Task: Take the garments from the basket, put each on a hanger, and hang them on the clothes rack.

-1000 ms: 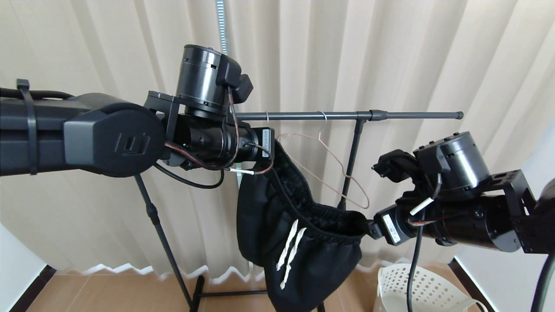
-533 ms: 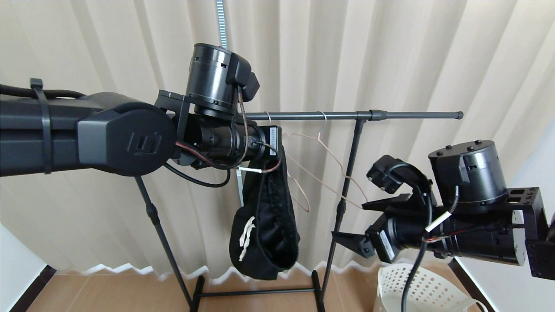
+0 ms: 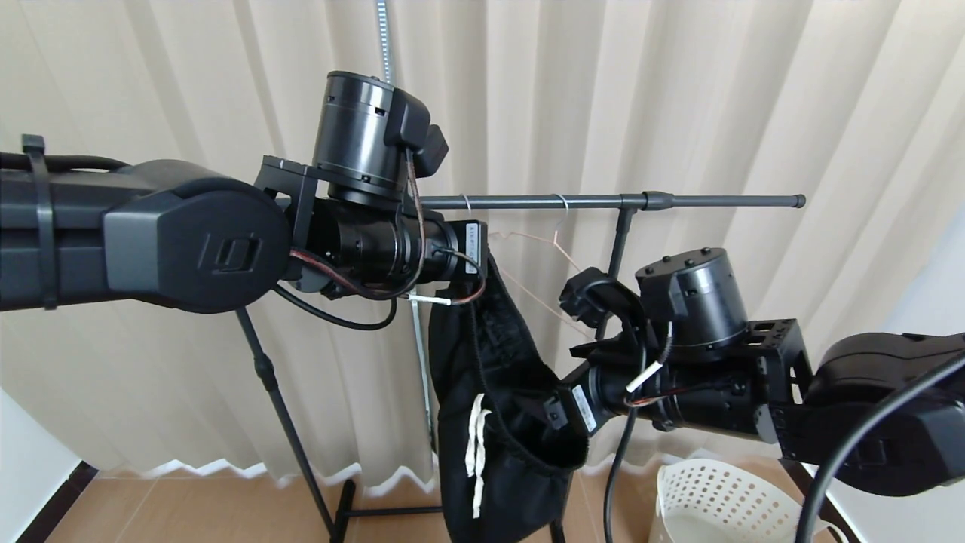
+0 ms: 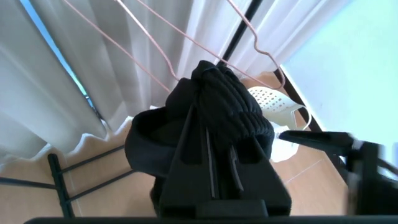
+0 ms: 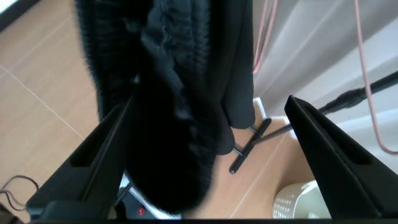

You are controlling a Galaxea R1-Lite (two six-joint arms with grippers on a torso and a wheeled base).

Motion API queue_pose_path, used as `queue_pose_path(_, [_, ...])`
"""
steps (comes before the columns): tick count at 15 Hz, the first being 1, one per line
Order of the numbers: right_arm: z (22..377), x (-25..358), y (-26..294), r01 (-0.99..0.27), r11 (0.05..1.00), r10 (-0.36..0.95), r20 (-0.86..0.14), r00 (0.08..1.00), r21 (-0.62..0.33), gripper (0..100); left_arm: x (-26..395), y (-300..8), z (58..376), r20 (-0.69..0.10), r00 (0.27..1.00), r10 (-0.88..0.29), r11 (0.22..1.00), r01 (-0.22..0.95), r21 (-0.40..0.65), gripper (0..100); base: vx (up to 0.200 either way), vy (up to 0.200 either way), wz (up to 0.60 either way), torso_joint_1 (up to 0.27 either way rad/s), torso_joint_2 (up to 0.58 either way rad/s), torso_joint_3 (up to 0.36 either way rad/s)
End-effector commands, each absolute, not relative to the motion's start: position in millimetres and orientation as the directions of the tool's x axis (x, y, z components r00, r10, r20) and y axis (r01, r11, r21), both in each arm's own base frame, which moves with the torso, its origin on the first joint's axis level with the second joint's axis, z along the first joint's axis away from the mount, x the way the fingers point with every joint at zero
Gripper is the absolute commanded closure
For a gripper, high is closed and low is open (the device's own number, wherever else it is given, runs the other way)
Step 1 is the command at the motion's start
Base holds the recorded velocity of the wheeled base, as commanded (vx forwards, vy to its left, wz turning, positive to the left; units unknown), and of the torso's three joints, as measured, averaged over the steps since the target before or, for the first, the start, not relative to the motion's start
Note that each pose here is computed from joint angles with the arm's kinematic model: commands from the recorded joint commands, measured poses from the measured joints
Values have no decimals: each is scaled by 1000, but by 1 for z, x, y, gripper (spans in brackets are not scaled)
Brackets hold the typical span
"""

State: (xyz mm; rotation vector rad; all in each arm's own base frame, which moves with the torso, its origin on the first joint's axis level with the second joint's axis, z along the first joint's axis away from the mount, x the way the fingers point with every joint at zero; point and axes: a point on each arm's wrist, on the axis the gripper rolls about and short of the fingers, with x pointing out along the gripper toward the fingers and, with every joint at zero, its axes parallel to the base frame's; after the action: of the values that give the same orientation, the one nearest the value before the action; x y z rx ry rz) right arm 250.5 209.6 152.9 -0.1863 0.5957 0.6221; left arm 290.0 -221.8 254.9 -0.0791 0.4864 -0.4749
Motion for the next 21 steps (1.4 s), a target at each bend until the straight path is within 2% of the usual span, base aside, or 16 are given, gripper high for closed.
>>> queue_pose_path(1, [124,271,210,-560,828,435,-634,640,3,0,286,-222,259,-421,779,-465,884,428,-186,100,0,0,0,0,0,0])
queue_pose_path(5, [98,289,207,-530,848,406,-645,647,1,0,282,-223,262,-416,775,-475,879,439,-186,100,0,0,0,0,0,0])
queue_pose_path(12, [99,286,205,-535,845,406,-648,645,-3,0,279,-220,257,-435,765,-475,878,442,-181,100,0,0,0,0,0,0])
queue_pose_path(13, [99,286,205,-534,846,405,-648,646,-4,100,279,-220,256,-436,765,-475,878,442,-181,100,0,0,0,0,0,0])
queue_pose_path(16, [107,284,191,-509,861,398,-636,661,9,100,276,-216,250,-461,752,-471,877,454,-157,100,0,0,0,0,0,0])
queue_pose_path(20, [142,284,153,-414,910,360,-554,751,31,100,268,-207,226,-539,670,-510,838,528,-137,100,0,0,0,0,0,0])
queue_pose_path(21, [150,278,147,-398,916,362,-535,764,51,100,267,-207,216,-568,653,-501,836,534,-123,0,0,0,0,0,0,0])
